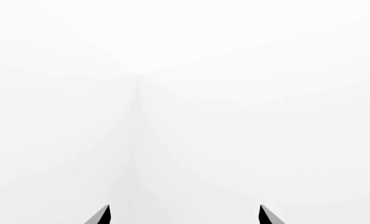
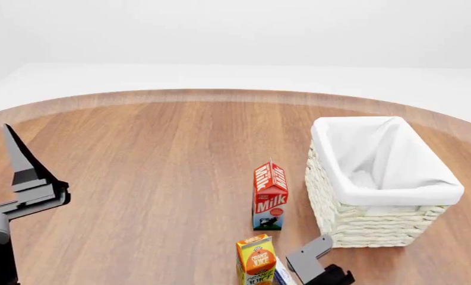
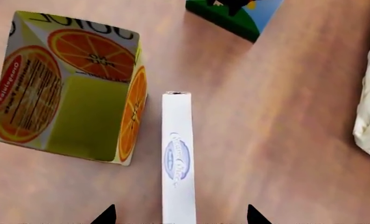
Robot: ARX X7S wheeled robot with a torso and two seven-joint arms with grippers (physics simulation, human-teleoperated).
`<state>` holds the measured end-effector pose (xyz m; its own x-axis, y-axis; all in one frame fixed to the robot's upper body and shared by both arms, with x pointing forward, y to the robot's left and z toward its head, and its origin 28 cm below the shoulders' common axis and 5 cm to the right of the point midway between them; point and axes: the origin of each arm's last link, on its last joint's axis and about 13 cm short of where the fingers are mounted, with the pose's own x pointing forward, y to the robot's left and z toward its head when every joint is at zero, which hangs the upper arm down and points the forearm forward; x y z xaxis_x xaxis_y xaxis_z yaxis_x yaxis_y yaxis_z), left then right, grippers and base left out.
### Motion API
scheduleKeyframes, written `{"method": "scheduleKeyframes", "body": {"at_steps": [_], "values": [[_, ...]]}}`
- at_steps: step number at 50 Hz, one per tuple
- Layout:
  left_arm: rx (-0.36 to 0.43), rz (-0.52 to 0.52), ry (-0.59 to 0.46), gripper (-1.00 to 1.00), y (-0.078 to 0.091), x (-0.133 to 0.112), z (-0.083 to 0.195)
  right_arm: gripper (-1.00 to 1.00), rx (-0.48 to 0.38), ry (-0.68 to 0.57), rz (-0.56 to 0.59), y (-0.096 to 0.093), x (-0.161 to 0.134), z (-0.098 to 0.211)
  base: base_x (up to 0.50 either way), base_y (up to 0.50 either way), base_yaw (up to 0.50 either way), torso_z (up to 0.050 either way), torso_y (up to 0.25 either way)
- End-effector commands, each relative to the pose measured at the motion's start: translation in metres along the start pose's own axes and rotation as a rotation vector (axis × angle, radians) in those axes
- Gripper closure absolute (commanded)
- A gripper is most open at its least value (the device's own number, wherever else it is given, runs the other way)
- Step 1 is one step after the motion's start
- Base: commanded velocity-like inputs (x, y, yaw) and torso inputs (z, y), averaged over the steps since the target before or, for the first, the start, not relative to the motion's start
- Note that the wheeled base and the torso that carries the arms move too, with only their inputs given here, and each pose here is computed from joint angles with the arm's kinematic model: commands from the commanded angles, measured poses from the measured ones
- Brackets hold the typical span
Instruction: Pick up the cream cheese box and the butter, and put them in the basket.
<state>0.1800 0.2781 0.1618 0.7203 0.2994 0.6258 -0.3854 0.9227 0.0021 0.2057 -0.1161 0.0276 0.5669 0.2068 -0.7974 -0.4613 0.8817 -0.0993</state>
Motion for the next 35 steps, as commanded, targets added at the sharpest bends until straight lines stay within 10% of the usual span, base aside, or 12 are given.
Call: {"method": "scheduleKeyframes", "body": {"at_steps": [1,17,18,35], "values": [[0.007,0.011,0.003,-1.0,0.0033,0.001,-0.0024,-1.0,0.014,-0.017,0.001,-0.0006,0.0045,0.0021,0.0,0.0,0.0,0.0,0.0],[0.005,0.01,0.007,-1.0,0.0031,0.0012,-0.0033,-1.0,0.019,-0.014,-0.006,-0.0014,0.0061,0.0004,0.0,0.0,0.0,0.0,0.0],[0.005,0.008,0.007,-1.0,0.003,0.0012,-0.0032,1.0,0.006,-0.016,-0.015,-0.0012,0.0057,0.0005,0.0,0.0,0.0,0.0,0.0],[0.006,0.008,0.006,-1.0,0.0029,0.0012,-0.0025,1.0,-0.033,-0.037,-0.018,-0.0006,0.0044,0.0016,0.0,0.0,0.0,0.0,0.0]]}}
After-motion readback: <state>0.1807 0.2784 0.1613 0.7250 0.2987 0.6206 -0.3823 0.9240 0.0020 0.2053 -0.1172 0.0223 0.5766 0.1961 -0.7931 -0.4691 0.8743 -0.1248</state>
